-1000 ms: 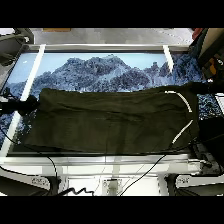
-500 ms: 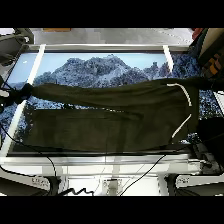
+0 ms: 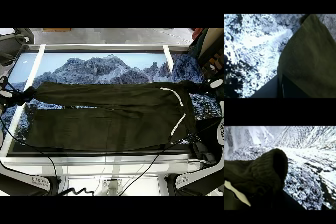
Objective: Fold the clothes and pants, and hang the long-sleeved shirts on hangers.
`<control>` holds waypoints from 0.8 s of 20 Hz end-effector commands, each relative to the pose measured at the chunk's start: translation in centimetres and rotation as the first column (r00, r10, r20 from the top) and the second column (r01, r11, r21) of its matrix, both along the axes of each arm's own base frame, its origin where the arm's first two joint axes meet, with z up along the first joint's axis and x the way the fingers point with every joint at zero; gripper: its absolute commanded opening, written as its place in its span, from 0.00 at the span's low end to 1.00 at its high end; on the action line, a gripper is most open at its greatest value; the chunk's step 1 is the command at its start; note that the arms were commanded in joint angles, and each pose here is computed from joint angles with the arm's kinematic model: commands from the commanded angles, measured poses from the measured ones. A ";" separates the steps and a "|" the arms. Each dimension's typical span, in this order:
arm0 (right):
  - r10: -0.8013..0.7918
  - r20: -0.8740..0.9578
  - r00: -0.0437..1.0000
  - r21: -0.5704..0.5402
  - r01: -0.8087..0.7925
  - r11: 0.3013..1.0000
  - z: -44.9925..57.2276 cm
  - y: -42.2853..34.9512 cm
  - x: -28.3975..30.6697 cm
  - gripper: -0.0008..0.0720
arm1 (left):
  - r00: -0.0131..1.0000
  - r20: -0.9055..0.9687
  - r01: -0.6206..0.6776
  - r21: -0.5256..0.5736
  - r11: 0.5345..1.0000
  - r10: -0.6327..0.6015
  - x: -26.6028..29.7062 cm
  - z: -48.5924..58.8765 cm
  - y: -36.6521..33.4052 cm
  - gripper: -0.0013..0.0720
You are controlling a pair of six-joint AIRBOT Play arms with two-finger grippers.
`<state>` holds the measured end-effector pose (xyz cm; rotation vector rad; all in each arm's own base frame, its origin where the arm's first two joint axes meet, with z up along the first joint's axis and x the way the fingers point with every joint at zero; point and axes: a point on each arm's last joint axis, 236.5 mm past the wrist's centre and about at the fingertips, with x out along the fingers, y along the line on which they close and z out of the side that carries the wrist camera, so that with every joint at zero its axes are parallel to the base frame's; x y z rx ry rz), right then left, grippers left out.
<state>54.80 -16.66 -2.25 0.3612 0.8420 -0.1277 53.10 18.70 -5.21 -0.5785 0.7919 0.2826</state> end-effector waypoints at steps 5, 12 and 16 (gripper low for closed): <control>0.004 0.050 0.999 -0.030 -0.002 1.000 1.1 0.8 1.3 0.95 | 0.999 -0.019 0.047 -0.040 0.998 -0.048 -0.8 1.5 -1.7 0.97; 0.057 0.013 0.998 -0.026 -0.057 0.998 10.1 0.7 -5.2 0.07 | 0.978 0.042 0.201 0.056 0.978 -0.204 -5.1 12.7 -3.4 0.97; 0.099 -0.153 0.983 -0.022 -0.103 0.994 13.2 0.8 -13.5 0.06 | 0.954 0.049 0.292 0.084 0.953 -0.296 -8.8 18.0 -6.3 0.97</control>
